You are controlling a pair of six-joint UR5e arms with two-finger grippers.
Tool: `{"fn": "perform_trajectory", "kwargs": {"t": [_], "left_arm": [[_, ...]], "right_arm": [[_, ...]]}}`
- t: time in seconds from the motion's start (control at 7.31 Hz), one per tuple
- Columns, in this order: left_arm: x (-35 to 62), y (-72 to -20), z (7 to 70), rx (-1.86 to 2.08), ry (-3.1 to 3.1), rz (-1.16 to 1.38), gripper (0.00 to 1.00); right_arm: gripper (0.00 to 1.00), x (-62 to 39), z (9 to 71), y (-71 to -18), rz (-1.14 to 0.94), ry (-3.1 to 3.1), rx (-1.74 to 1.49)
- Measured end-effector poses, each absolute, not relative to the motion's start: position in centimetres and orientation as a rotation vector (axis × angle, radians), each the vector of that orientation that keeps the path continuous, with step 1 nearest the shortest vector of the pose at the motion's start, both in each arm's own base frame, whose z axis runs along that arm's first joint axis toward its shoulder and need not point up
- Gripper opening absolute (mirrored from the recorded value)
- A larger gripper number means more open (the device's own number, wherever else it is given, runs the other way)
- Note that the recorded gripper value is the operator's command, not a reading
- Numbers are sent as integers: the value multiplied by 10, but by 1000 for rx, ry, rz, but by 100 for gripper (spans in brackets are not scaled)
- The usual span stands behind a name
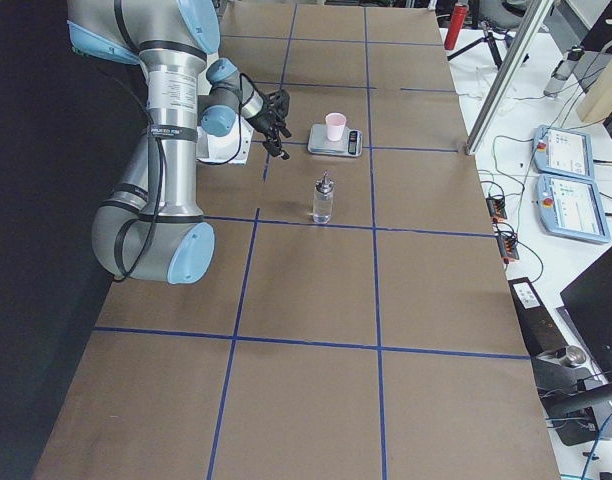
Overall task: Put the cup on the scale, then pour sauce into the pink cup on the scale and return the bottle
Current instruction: 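Move the right gripper down beside the glass sauce bottle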
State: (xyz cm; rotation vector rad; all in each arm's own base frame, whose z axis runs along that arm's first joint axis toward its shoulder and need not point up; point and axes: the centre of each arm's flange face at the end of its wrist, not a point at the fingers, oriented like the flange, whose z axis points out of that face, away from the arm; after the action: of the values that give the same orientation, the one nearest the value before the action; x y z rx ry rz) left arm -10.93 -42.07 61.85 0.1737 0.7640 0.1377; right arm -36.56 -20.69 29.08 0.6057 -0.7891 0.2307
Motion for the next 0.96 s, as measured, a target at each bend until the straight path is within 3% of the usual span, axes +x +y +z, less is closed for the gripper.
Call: {"fn": "perform_trajectory", "kwargs": {"t": [0.55, 0.96], "left_arm": [[-108, -411, 626, 165, 774, 135, 100], [-108, -408, 624, 170, 774, 138, 100]], "right_arm": [[100, -412, 402, -209, 197, -822, 797], [100, -400, 447, -229, 160, -838, 891]]}}
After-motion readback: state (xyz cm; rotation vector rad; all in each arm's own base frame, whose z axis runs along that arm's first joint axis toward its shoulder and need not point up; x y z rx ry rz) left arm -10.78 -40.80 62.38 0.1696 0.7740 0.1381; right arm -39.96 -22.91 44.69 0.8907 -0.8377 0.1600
